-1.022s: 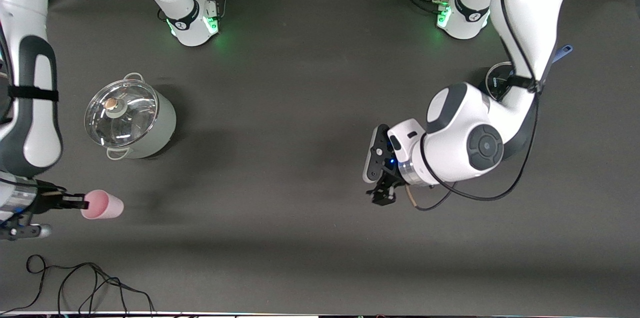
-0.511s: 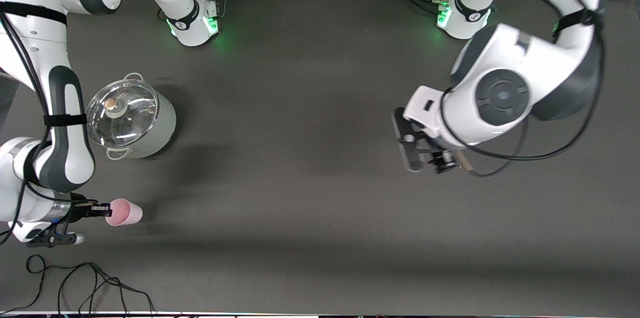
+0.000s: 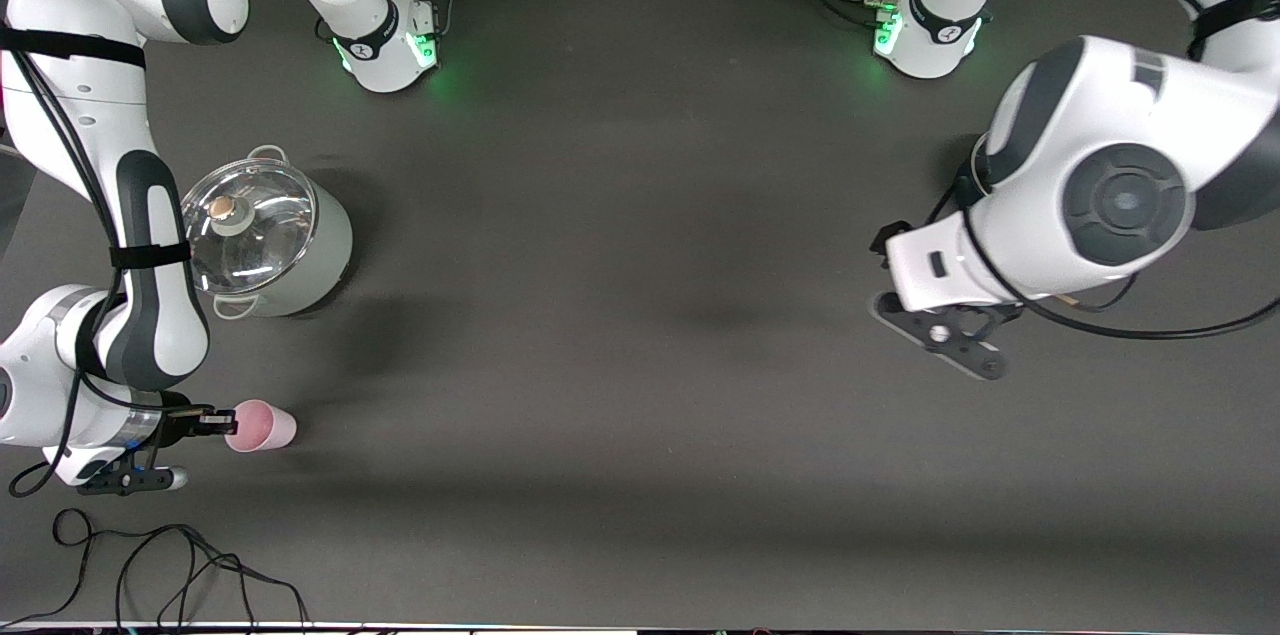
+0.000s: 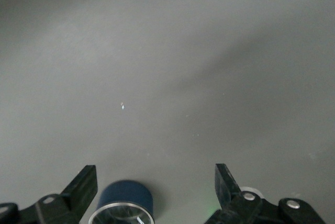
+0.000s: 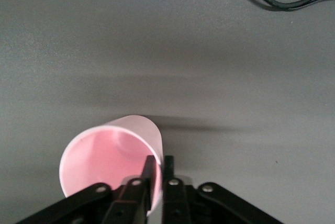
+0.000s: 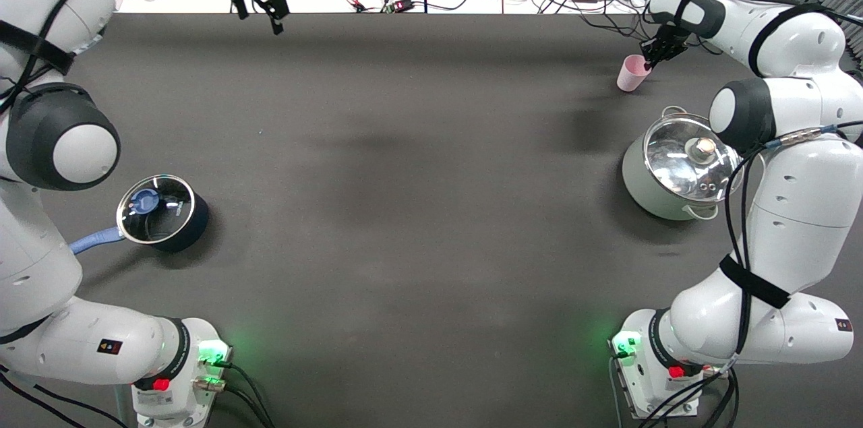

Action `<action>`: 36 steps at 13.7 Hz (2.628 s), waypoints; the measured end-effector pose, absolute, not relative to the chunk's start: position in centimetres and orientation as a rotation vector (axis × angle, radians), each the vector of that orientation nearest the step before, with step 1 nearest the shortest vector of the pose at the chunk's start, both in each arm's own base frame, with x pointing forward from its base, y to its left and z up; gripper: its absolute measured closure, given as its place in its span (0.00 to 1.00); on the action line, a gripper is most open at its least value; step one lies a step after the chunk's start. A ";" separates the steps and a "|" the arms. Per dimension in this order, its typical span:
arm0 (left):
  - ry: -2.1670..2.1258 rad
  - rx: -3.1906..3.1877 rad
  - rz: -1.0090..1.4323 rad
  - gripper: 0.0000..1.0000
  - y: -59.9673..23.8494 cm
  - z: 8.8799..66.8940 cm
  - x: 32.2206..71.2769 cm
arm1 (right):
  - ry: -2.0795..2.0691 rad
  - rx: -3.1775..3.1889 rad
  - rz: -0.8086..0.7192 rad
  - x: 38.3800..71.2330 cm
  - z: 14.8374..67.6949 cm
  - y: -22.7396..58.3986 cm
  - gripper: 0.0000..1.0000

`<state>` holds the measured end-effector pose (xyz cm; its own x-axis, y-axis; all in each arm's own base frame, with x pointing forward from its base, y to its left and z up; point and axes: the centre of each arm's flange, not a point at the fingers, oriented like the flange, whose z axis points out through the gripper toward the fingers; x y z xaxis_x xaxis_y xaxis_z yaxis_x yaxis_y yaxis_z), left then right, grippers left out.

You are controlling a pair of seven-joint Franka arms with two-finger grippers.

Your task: Transfer pink cup from left to right arm

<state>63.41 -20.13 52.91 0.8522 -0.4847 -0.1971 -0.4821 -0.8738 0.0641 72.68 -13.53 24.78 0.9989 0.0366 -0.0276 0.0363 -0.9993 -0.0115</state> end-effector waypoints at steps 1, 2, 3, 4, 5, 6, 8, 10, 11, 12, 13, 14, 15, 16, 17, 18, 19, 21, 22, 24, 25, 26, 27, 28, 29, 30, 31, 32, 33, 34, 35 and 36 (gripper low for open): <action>-0.737 3.011 -0.328 0.00 -19.0 53.6 63.5 | -0.058 -3.129 0.049 72.7 24.5 -13.5 0.77; -0.693 3.008 -0.335 0.00 -17.9 54.1 63.7 | -0.058 -3.129 0.053 72.6 24.4 -13.5 0.63; -0.660 3.010 -0.360 0.00 -16.5 54.3 63.8 | -0.058 -3.129 0.052 72.6 24.4 -13.5 0.51; -0.625 3.013 -0.399 0.00 -15.0 54.3 63.8 | -0.059 -3.129 0.050 72.7 24.4 -13.5 0.42; -0.582 3.018 -0.424 0.00 -13.1 54.4 63.9 | -0.059 -3.130 0.047 72.7 24.5 -13.5 0.30; -0.523 3.029 -0.427 0.00 -10.7 54.9 64.1 | -0.060 -3.130 0.045 72.7 24.6 -13.5 0.19; -0.375 3.054 -0.404 0.00 -4.4 56.2 64.3 | -0.068 -3.128 0.050 72.8 25.0 -13.1 0.00; -0.251 3.063 -0.383 0.00 0.9 57.4 63.9 | -0.075 -3.116 0.089 72.7 27.3 -12.7 0.00; -0.217 3.064 -0.384 0.00 2.3 57.8 63.6 | -0.076 -3.107 0.111 72.4 29.7 -12.7 0.00; -0.203 3.071 -0.393 0.00 2.8 57.8 63.5 | -0.075 -3.100 0.118 72.0 33.0 -12.7 0.00; -0.199 3.075 -0.433 0.00 3.0 57.7 63.2 | -0.072 -3.095 0.115 71.3 36.8 -12.7 0.00; -0.203 3.066 -0.485 0.00 2.8 57.5 62.8 | -0.071 -3.089 0.110 70.3 40.7 -12.8 0.00; -0.213 3.060 -0.518 0.00 2.3 57.4 62.5 | -0.071 -3.083 0.104 69.2 44.3 -12.7 0.00; -0.235 3.060 -0.519 0.00 1.3 57.7 62.3 | -0.073 -3.076 0.101 68.0 47.2 -12.5 0.00; -0.268 3.067 -0.505 0.00 -0.2 58.3 62.0 | -0.076 -3.070 0.105 67.0 49.4 -12.4 0.00; -0.297 3.080 -0.480 0.00 -1.9 58.7 61.7 | -0.077 -3.064 0.109 66.0 51.0 -12.2 0.00; -0.320 3.096 -0.428 0.00 -3.2 59.0 61.3 | -0.076 -3.060 0.105 65.0 52.2 -12.2 0.00; -0.340 3.113 -0.327 0.00 -4.3 58.6 60.2 | -0.069 -3.049 0.101 62.7 53.6 -12.1 0.00; -0.340 3.121 -0.286 0.00 -4.4 58.1 59.3 | -0.064 -3.045 0.088 61.3 53.9 -12.1 0.00; -0.348 3.133 -0.193 0.00 -5.1 56.8 57.6 | -0.054 -3.039 0.059 58.7 54.1 -12.0 0.00; -0.353 3.132 -0.158 0.00 -5.5 56.2 56.6 | -0.051 -3.037 0.052 57.8 54.0 -12.0 0.00; -0.357 3.133 -0.142 0.00 -5.8 55.6 55.6 | -0.051 -3.037 0.048 57.4 54.1 -11.9 0.00; -0.362 3.135 -0.140 0.00 -6.0 55.3 54.9 | -0.050 -3.037 0.044 57.2 54.1 -11.9 0.00; -0.364 3.138 -0.142 0.00 -6.1 55.2 54.4 | -0.051 -3.038 0.038 57.3 54.2 -11.9 0.00; -0.364 3.139 -0.142 0.00 -6.2 55.3 54.1 | -0.055 -3.039 0.031 57.4 54.2 -11.7 0.00; -0.366 3.139 -0.142 0.00 -6.2 55.3 54.0 | -0.060 -3.039 0.026 57.4 54.3 -11.6 0.00; -0.355 3.140 -0.142 0.00 -6.5 55.3 53.9 | -0.063 -3.040 0.022 57.5 54.5 -11.4 0.00; -0.321 3.144 -0.142 0.00 -7.2 55.3 53.9 | -0.067 -3.040 0.016 57.4 54.7 -11.3 0.00; -0.299 3.148 -0.141 0.00 -8.4 55.3 53.7 | -0.076 -3.041 0.011 57.4 54.9 -11.0 0.00; -0.300 3.152 -0.139 0.00 -10.0 55.3 53.4 | -0.095 -3.041 0.008 57.5 55.0 -10.3 0.00; -0.315 3.153 -0.128 0.00 -11.5 55.4 53.2 | -0.125 -3.048 0.008 57.6 55.2 -9.3 0.00; -0.329 3.151 -0.114 0.00 -12.3 55.6 53.2 | -0.155 -3.064 0.011 57.7 55.3 -8.5 0.00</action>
<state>53.15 -12.26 55.61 0.9760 -0.2049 -0.0742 -0.2070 -0.9781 -0.0210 57.75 -8.52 55.29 0.9949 0.1011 -0.0035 0.1006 -0.9922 -0.0736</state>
